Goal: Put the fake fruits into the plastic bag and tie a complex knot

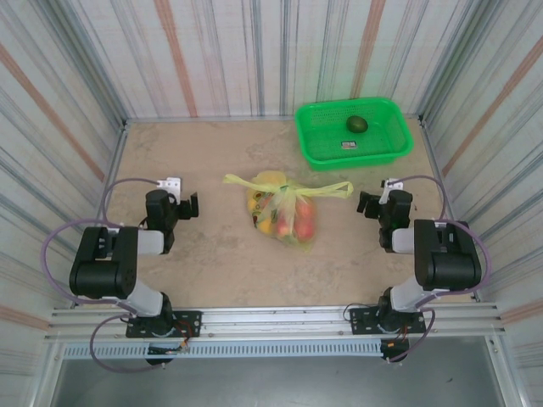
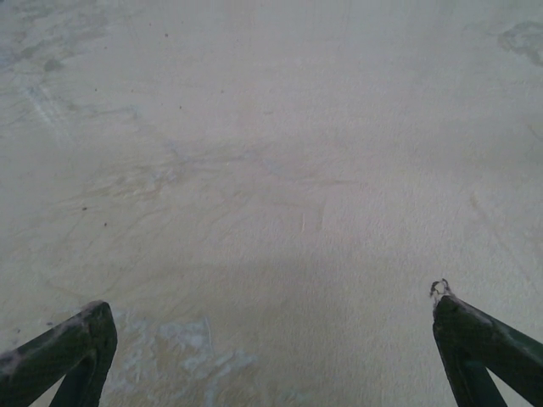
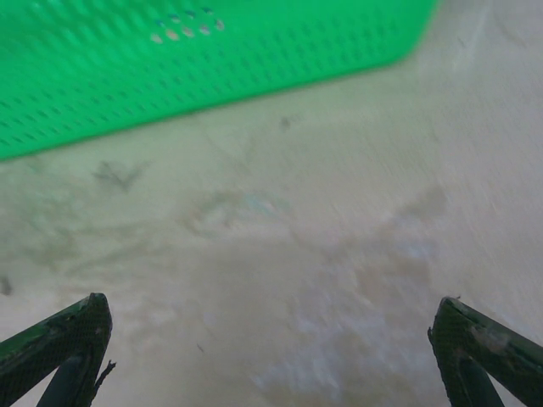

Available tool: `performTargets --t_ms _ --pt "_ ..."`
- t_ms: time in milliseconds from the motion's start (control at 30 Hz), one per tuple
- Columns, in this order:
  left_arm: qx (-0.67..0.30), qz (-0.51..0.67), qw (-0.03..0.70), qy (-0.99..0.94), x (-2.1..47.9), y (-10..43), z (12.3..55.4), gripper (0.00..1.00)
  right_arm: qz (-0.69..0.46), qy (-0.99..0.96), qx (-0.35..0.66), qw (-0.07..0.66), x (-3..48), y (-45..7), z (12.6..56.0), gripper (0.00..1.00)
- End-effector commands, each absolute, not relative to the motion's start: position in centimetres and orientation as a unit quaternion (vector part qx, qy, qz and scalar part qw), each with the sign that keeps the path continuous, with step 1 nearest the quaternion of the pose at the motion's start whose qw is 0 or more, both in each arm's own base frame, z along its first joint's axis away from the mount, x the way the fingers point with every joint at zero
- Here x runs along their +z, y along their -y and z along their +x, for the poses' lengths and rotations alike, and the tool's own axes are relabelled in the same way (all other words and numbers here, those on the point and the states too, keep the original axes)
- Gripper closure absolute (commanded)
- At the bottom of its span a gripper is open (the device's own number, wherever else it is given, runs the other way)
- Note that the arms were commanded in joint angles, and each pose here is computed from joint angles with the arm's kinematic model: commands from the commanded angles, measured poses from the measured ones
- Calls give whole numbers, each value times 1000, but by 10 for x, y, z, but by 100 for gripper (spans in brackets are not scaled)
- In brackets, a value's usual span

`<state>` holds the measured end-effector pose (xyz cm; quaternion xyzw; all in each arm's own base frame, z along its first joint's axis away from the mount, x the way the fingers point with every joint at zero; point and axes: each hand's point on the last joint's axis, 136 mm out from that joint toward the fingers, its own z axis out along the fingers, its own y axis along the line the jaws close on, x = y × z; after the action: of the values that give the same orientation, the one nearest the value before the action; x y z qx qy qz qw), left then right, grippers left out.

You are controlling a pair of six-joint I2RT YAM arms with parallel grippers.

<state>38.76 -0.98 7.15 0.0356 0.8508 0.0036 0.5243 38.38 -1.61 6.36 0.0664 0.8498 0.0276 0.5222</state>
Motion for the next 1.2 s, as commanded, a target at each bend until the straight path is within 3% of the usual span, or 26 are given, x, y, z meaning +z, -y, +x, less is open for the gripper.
performTargets --t_ms 0,1167 --pt "1 47 549 -834 90 13 398 1 50 -834 15 549 81 16 396 1" --pt "-11 63 553 -830 91 19 395 1 47 -834 9 550 82 14 395 1"
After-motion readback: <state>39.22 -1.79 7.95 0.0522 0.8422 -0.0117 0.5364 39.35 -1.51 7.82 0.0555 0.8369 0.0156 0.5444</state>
